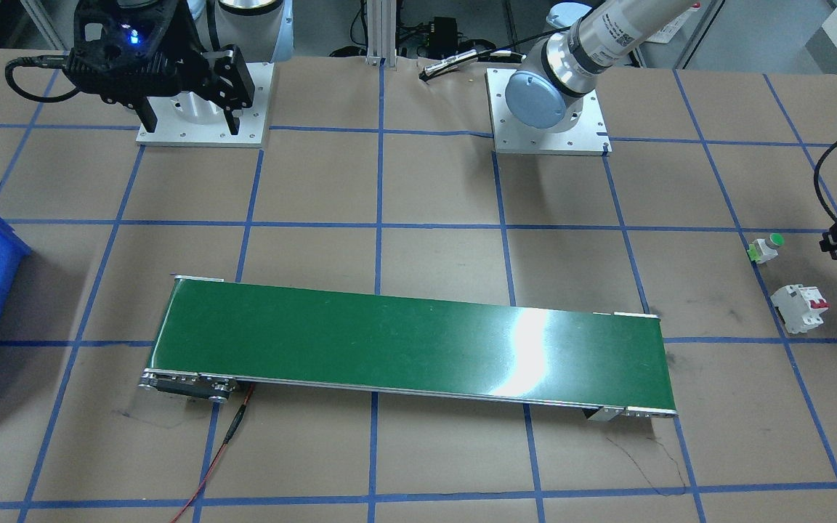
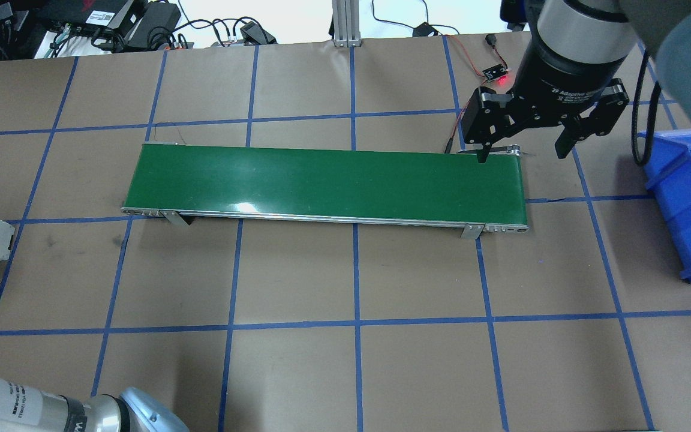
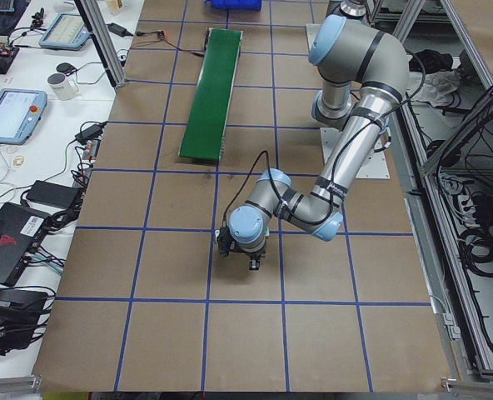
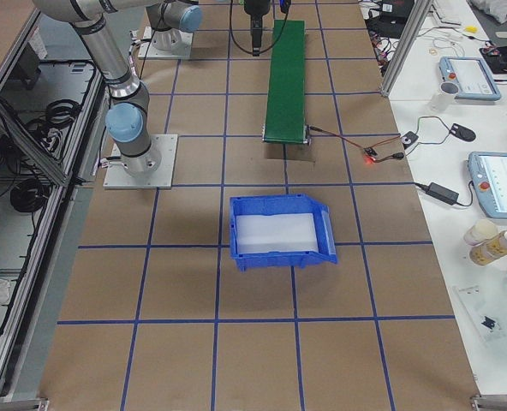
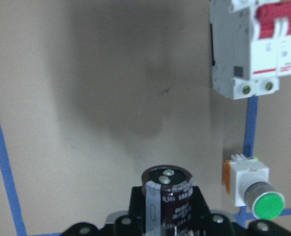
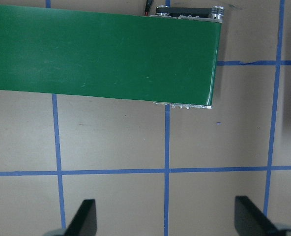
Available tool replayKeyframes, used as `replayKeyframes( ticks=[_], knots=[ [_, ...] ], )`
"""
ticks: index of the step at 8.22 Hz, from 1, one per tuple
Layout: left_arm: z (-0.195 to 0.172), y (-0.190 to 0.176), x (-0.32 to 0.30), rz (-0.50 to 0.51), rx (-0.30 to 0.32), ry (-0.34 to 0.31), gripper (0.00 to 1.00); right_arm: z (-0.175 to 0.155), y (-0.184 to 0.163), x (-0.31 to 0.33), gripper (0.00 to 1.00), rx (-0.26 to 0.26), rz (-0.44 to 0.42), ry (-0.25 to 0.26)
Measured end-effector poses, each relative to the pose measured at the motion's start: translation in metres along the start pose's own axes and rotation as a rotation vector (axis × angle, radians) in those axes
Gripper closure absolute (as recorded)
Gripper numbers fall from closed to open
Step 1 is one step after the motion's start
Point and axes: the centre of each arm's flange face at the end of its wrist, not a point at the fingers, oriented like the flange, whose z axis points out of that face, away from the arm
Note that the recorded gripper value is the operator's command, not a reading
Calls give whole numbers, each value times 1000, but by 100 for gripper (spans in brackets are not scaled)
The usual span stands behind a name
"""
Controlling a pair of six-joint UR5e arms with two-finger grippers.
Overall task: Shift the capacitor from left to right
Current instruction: 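Lift the capacitor with the left gripper and carry it to the belt end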
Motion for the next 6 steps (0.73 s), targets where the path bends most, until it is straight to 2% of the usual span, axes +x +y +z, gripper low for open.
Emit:
replayKeyframes(
  ticks=[3,6],
  knots=[
    [-87,-45,79,43,29,-77,100,0,0,0,0,0,-1,1],
    [-105,-131,221,72,47,-119,100,2,0,0,0,-10,-1,1]
  ],
)
